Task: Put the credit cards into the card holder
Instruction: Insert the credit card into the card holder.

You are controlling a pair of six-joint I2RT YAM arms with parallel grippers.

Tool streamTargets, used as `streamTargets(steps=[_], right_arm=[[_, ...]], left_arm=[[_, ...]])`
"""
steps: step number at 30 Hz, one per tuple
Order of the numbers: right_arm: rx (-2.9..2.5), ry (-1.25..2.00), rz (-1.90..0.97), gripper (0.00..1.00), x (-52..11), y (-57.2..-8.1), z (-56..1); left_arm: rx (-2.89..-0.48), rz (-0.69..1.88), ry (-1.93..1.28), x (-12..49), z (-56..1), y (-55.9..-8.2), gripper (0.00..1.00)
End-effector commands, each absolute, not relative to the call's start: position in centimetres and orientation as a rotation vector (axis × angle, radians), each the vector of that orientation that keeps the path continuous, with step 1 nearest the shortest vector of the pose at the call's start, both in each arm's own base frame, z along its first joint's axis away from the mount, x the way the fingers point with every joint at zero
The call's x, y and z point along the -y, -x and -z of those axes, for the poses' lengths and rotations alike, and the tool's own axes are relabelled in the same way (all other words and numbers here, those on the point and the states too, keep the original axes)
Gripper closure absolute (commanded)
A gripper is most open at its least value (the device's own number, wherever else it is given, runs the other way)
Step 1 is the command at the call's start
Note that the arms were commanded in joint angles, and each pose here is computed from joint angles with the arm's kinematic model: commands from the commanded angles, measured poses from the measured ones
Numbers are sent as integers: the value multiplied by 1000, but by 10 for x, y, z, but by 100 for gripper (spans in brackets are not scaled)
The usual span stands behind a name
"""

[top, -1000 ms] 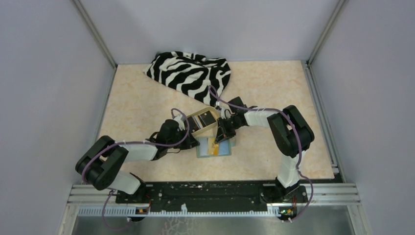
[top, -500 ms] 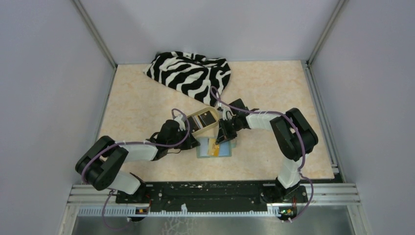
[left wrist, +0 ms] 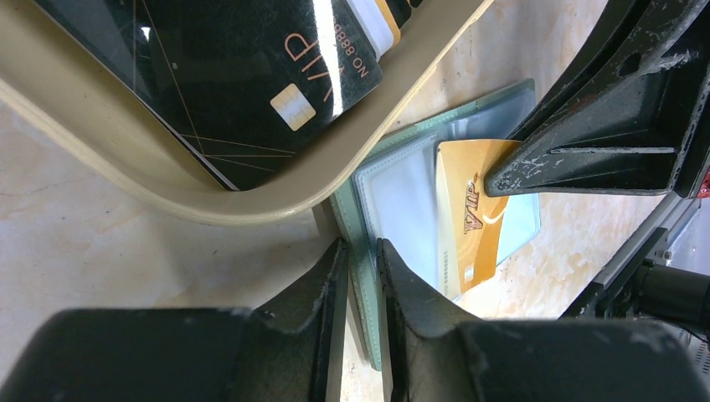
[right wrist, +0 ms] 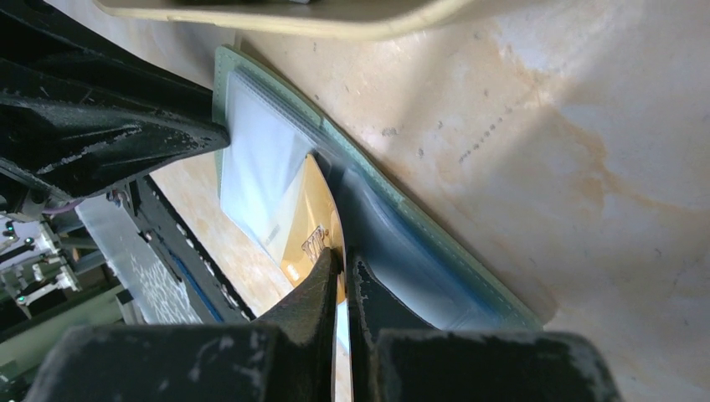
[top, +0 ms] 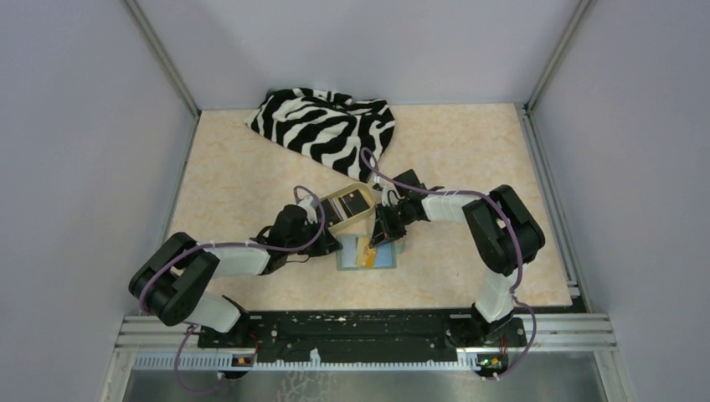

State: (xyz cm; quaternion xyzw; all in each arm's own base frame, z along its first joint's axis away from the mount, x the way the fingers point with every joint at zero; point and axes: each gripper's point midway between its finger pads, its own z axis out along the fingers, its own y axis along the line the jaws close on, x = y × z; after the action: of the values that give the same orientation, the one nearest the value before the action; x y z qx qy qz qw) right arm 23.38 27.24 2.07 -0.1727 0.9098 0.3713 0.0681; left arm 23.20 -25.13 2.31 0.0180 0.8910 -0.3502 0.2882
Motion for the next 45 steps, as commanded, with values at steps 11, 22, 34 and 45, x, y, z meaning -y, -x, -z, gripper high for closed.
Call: streamTargets(steps=[11, 22, 34, 45], right_arm=[[-2818, 469, -1082, 100, -251, -217, -12], [-2871, 600, -1138, 100, -273, -209, -5], [-2843, 556, -1284, 100, -291, -210, -14], [-2797, 430, -1186, 100, -258, -215, -24]], left_arm=[[-2411, 916, -100, 249, -19, -222, 75], [-2410, 944, -110, 251, -19, -219, 75], [-2403, 968, -110, 254, -21, -218, 75], [-2415, 919, -78, 247, -16, -220, 75]])
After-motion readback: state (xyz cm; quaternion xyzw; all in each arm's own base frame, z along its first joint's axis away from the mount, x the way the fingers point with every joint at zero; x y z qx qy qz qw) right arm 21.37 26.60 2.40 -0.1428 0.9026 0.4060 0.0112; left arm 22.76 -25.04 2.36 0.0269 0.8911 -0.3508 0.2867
